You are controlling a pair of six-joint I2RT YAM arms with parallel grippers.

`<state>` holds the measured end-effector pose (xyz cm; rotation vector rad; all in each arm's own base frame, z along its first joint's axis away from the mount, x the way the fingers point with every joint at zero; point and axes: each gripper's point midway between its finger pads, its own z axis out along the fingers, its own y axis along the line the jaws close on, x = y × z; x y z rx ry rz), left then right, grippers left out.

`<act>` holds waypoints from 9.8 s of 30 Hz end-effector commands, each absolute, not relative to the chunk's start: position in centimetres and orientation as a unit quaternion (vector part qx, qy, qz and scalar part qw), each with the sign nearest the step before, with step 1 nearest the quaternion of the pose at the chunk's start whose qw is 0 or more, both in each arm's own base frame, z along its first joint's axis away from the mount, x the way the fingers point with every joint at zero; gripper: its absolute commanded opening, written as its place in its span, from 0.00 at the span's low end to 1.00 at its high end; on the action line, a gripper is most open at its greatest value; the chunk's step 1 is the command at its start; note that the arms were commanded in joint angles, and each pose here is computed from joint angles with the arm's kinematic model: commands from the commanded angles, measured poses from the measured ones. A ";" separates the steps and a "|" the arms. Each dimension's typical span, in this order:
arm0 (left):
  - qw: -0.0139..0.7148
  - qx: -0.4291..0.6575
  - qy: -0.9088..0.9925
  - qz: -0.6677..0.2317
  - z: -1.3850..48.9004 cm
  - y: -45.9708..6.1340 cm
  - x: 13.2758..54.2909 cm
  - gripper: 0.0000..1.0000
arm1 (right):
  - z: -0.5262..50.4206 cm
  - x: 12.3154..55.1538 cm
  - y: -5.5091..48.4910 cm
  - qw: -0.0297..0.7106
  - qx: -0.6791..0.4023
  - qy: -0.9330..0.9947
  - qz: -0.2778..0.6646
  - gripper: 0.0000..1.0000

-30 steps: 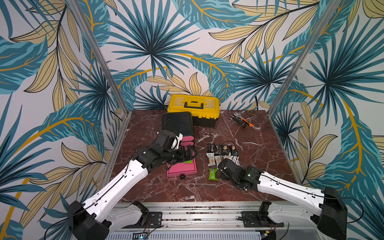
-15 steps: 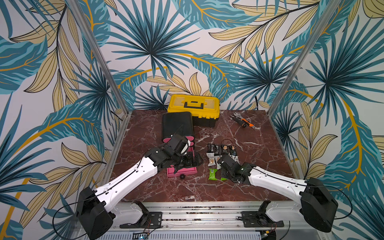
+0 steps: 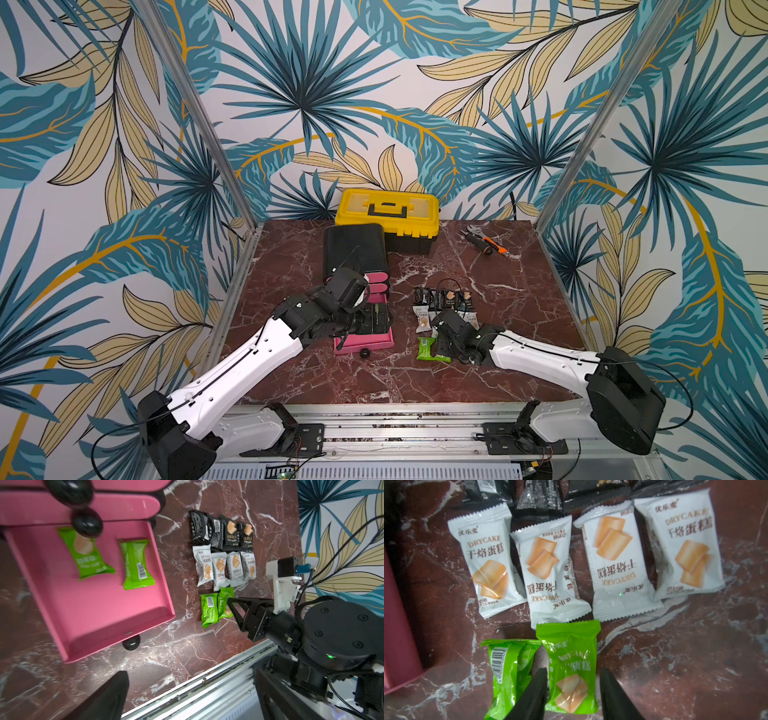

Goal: Take the cookies out of the drawer
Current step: Place the cookie at the center of the board, then pick up the cookie from the drawer, then place the cookie at the center of the board, then pick up the cookie from the drawer, then place the cookie at the center of the board.

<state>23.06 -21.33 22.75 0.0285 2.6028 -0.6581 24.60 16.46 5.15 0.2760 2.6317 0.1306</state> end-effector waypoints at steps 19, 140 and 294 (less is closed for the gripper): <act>0.273 -0.154 0.913 -0.259 22.0 -12.2 25.9 1.00 | 17.0 27.2 30.5 0.322 0.123 0.914 0.213 0.58; 0.256 -0.122 0.908 -0.310 26.6 -16.5 30.5 1.00 | 8.6 20.1 13.4 0.167 0.066 0.983 -0.044 0.00; 0.250 -0.201 0.898 -0.301 23.8 -10.1 37.9 1.00 | 11.6 21.8 10.7 0.197 0.142 0.970 0.017 0.11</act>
